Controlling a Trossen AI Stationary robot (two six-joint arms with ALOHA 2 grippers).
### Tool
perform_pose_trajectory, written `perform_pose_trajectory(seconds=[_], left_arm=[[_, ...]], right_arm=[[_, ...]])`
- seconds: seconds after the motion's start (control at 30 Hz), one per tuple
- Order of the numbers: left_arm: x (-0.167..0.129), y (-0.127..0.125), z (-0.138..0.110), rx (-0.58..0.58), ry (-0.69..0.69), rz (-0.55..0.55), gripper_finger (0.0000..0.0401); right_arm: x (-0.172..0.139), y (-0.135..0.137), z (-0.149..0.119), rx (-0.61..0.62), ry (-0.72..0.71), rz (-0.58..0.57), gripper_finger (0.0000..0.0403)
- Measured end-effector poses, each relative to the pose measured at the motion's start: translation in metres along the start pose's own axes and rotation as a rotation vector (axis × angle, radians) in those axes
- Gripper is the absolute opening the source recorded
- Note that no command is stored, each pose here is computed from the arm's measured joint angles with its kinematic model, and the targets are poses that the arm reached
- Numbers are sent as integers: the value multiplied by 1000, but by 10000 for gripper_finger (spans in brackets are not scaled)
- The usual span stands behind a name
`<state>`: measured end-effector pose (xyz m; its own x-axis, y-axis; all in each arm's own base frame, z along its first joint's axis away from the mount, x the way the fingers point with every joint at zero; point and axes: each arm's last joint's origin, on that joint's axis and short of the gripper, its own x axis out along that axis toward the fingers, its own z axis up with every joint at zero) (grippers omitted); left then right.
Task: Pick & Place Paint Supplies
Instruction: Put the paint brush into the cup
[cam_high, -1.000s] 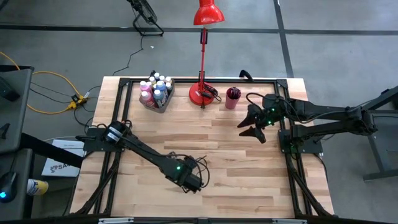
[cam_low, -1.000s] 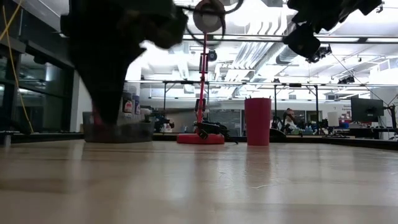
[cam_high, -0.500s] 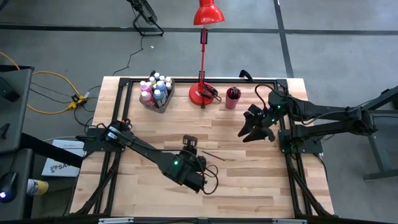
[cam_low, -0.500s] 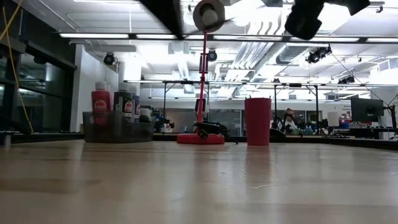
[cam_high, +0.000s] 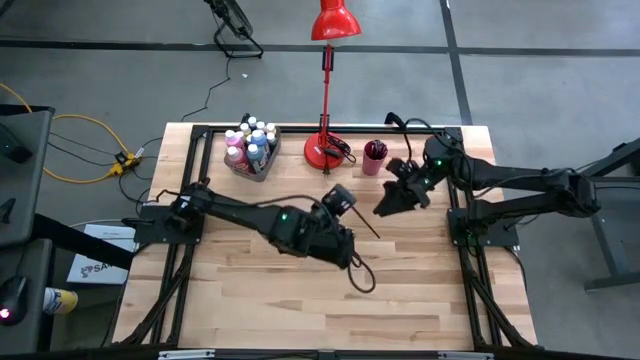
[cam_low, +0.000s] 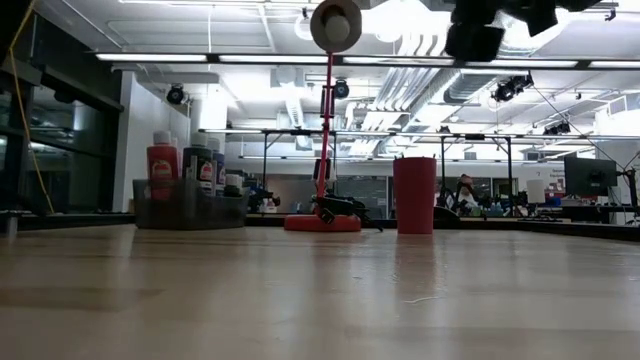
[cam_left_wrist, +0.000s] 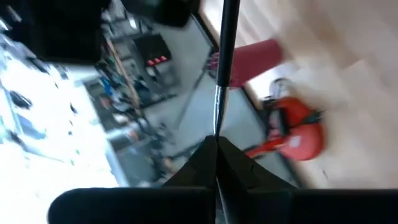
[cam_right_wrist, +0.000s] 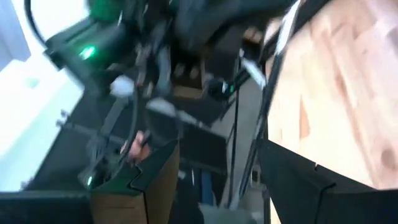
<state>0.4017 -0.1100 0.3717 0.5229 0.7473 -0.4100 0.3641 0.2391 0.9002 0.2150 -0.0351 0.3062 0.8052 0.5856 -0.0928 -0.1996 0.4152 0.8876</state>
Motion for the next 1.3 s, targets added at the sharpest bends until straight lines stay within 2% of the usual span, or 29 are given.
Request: perform_pose_trajectory(seconds=[0.13, 0.27, 0.77, 0.87, 1.13, 1.3], left_arm=[[3, 14, 2, 146, -33, 46, 0], [7, 22, 5, 228, -51, 81, 0], [13, 28, 5, 215, -94, 78, 0], [13, 28, 5, 208, -112, 72, 0], [13, 29, 6, 193, -116, 79, 0], [15, 30, 5, 188, -111, 80, 0]], right_arm=[[-5, -8, 13, 12, -86, -20, 212], [-8, -16, 22, 27, -128, -30, 212], [6, -13, 20, -69, -97, 17, 209], [6, -13, 20, -84, -112, 6, 188], [6, -13, 21, -116, -113, 5, 97], [6, -13, 21, -120, -113, 5, 66]])
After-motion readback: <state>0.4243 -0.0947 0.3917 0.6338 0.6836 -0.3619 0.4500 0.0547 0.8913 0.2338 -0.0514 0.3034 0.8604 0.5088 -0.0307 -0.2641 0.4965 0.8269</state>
